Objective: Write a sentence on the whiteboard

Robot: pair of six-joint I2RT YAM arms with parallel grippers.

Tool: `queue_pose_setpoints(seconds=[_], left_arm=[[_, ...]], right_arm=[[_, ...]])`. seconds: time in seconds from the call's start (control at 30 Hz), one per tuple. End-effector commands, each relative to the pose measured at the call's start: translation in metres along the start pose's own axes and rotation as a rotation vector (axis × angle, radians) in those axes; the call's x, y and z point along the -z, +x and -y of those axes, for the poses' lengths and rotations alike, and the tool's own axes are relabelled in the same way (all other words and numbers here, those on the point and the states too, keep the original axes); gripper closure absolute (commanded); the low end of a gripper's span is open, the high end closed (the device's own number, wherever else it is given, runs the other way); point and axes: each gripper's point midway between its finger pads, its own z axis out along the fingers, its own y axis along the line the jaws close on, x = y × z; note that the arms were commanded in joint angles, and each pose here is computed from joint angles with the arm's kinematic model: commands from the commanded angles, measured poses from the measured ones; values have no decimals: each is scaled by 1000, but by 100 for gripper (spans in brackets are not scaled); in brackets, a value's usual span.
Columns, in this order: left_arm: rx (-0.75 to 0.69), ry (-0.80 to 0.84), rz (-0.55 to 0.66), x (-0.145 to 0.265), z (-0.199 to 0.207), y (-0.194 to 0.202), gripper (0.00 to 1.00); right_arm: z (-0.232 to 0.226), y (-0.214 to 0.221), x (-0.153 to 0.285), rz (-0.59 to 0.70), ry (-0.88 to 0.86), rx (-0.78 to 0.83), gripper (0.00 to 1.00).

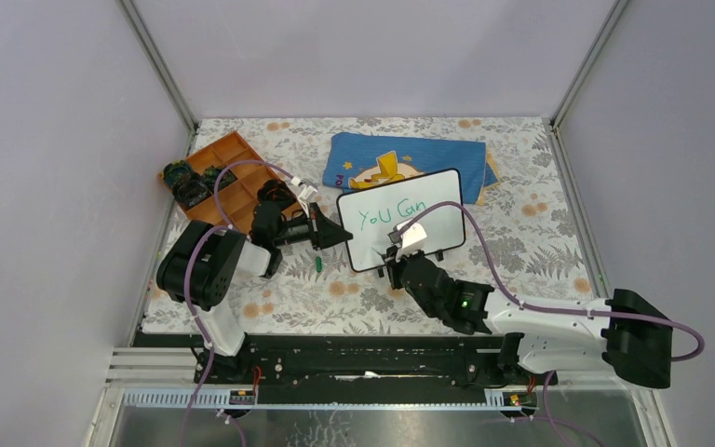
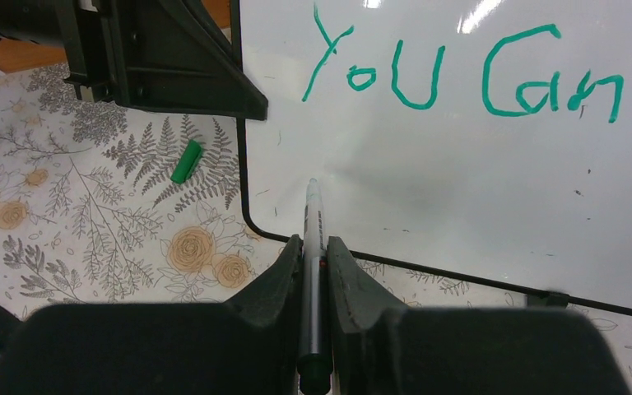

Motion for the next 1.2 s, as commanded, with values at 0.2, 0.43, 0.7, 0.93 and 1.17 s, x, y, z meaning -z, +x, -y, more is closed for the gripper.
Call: queue_pose_setpoints(seconds=[0.2,0.43,0.7,0.93,1.17], left_arm=[[58,-22,-65,-1,-5,22,100],[60,-22,-68,-1,-5,23,100],[60,-21,-67,-1,-5,23,100],[59,-20,-69,-1,-4,23,100],[58,-20,-70,-2,-4,24,100]], right_arm=[[-8,-29,-15,99,52,-42,100],[-8,-32,-16,113,56,-53,100],[-7,-30,-20,106,75,-54,100],[-5,-28,-23,98,97,-56,100],[-5,-20,-25,75,106,-49,100]])
